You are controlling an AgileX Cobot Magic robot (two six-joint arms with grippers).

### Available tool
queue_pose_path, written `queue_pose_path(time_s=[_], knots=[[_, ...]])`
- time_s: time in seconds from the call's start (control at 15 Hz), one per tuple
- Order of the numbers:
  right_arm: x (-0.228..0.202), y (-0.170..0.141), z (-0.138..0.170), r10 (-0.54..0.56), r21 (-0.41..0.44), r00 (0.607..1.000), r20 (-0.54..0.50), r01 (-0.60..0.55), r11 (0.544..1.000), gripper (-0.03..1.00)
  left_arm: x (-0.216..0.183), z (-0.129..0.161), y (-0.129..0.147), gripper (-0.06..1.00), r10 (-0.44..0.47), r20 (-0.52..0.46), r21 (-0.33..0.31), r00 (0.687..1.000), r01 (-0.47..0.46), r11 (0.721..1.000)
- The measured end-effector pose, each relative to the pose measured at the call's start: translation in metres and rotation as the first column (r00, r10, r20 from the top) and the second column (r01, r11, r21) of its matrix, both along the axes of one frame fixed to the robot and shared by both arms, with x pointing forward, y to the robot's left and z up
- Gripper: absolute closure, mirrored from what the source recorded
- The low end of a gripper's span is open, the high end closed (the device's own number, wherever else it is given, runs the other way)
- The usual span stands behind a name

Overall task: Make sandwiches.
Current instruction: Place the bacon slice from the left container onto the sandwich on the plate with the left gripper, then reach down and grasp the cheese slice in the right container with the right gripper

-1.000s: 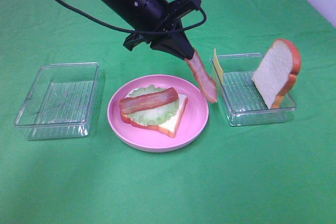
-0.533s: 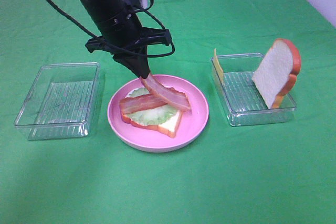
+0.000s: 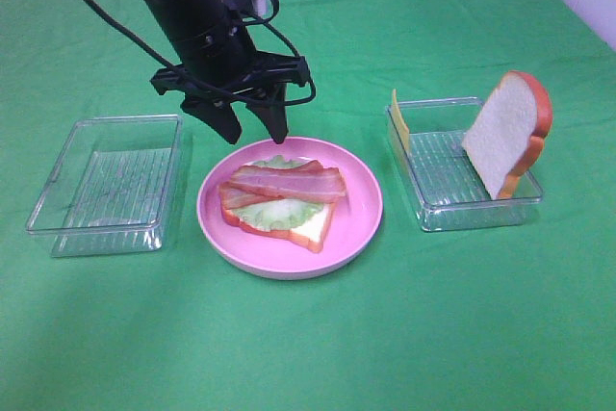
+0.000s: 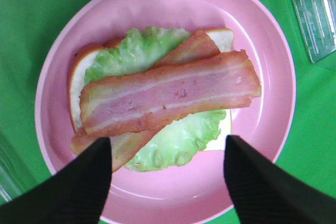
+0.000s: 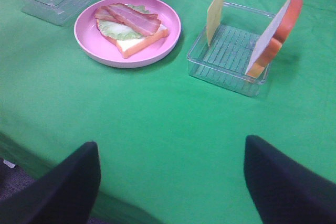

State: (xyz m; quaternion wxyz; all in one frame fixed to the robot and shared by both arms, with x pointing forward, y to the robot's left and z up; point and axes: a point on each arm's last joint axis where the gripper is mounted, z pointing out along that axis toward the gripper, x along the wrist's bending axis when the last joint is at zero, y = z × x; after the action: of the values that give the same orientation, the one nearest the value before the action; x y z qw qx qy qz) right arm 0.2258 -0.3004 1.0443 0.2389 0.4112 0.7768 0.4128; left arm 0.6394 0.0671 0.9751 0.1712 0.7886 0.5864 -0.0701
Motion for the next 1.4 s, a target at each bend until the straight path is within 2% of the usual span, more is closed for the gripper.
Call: queue_pose_path(time_s=[0.13,0.33,0.47,0.6,0.8,1.0,1.13,1.2,1.4], knots=[[0.000,0.000,0.000,0.000,0.000,1.000,0.000,0.000,1.000,0.25,-0.001,-0.001,0.003,0.25,-0.015,-0.003,0.037,1.000,0.015,0.999],[0.000,0.000,0.000,0.000,0.000,1.000,0.000,0.000,1.000,0.25,-0.006,0.006,0.012,0.24,-0.061,-0.022,0.124,0.998,0.064,0.990],[0.000,0.000,0.000,0.000,0.000,1.000,0.000,0.000,1.000,0.25,-0.012,0.034,0.023,0.24,-0.078,0.033,0.188,0.996,0.070,0.980],[0.000,0.000,0.000,0.000,0.000,1.000,0.000,0.000,1.000,0.25,-0.022,0.079,0.036,0.23,-0.057,0.152,0.213,0.987,0.024,0.977],[0.000,0.000,0.000,0.000,0.000,1.000,0.000,0.000,1.000,0.25,-0.047,0.126,0.050,0.23,-0.045,0.248,0.187,0.968,-0.002,0.982],[0.000,0.000,0.000,0.000,0.000,1.000,0.000,0.000,1.000,0.25,-0.091,0.152,0.070,0.23,-0.039,0.270,0.152,0.962,-0.003,0.988],[0.000,0.000,0.000,0.000,0.000,1.000,0.000,0.000,1.000,0.25,-0.117,0.158,0.083,0.23,-0.038,0.269,0.149,0.962,-0.003,0.989],[0.000,0.000,0.000,0.000,0.000,1.000,0.000,0.000,1.000,0.25,-0.152,0.160,0.101,0.23,-0.038,0.268,0.150,0.963,-0.002,0.989],[0.000,0.000,0.000,0.000,0.000,1.000,0.000,0.000,1.000,0.25,-0.208,0.155,0.130,0.23,-0.037,0.276,0.145,0.960,-0.004,0.989]])
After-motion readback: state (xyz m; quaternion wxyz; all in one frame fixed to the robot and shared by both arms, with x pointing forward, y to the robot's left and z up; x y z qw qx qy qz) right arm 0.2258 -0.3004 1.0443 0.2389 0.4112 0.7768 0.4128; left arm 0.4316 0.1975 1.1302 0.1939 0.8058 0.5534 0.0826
